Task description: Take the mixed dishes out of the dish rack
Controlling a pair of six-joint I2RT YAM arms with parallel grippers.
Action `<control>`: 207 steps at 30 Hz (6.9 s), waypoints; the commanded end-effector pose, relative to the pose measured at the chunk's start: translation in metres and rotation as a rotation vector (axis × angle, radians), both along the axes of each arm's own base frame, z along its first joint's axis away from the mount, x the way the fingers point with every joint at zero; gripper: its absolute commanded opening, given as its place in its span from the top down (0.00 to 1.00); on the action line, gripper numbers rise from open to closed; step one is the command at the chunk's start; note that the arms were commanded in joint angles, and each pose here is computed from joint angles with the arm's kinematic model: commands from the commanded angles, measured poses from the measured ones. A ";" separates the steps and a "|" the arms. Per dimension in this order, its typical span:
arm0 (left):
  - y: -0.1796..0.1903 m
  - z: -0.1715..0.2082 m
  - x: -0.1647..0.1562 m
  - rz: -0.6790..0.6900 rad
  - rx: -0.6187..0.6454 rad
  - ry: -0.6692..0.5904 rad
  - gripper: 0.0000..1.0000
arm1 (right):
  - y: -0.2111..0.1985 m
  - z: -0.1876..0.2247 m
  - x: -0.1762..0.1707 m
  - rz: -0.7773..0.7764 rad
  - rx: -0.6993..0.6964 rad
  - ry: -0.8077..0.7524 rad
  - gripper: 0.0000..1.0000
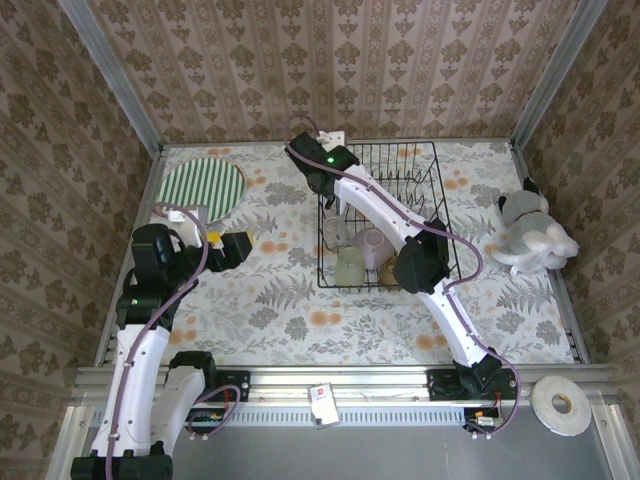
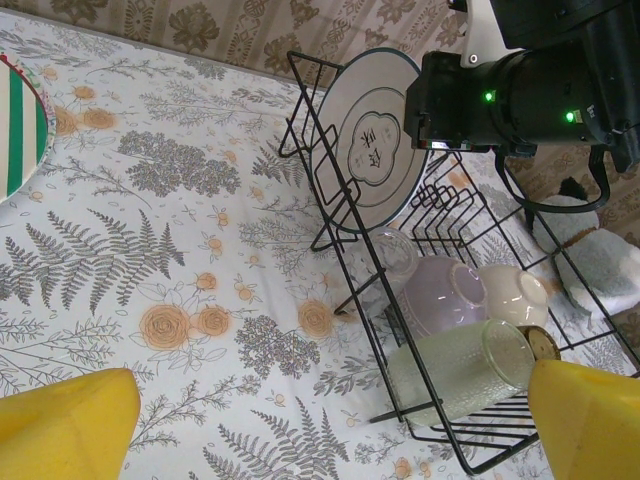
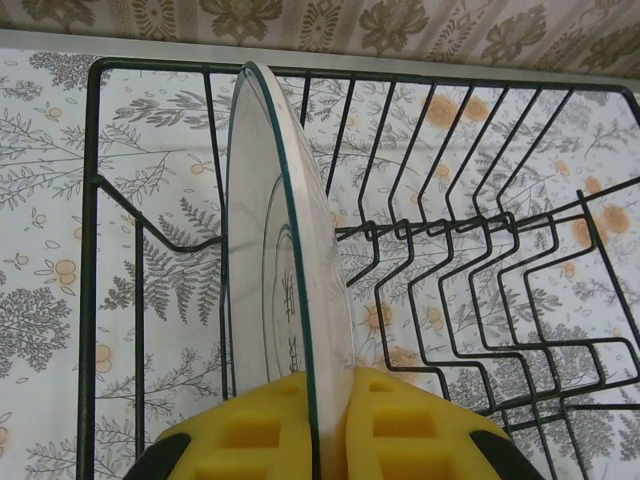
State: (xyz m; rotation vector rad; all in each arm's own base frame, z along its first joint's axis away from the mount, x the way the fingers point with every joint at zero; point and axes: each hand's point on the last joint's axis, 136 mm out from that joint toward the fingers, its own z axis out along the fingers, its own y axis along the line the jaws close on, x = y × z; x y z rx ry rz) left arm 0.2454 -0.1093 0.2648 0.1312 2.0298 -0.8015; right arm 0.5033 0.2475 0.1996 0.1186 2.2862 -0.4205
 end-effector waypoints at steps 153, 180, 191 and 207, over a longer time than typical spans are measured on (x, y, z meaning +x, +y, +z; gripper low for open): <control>-0.117 0.002 0.032 -0.333 -0.283 0.086 0.01 | -0.145 0.075 -0.103 0.246 1.092 -0.153 1.00; -0.196 0.002 0.075 -0.385 -0.329 0.166 0.40 | -0.108 0.074 -0.143 0.427 1.167 -0.061 1.00; -0.205 0.000 0.081 -0.391 -0.350 0.189 0.64 | -0.098 0.081 -0.147 0.468 1.173 -0.058 1.00; -0.204 0.004 0.079 -0.387 -0.417 0.197 1.00 | -0.088 0.083 -0.146 0.503 1.185 -0.043 1.00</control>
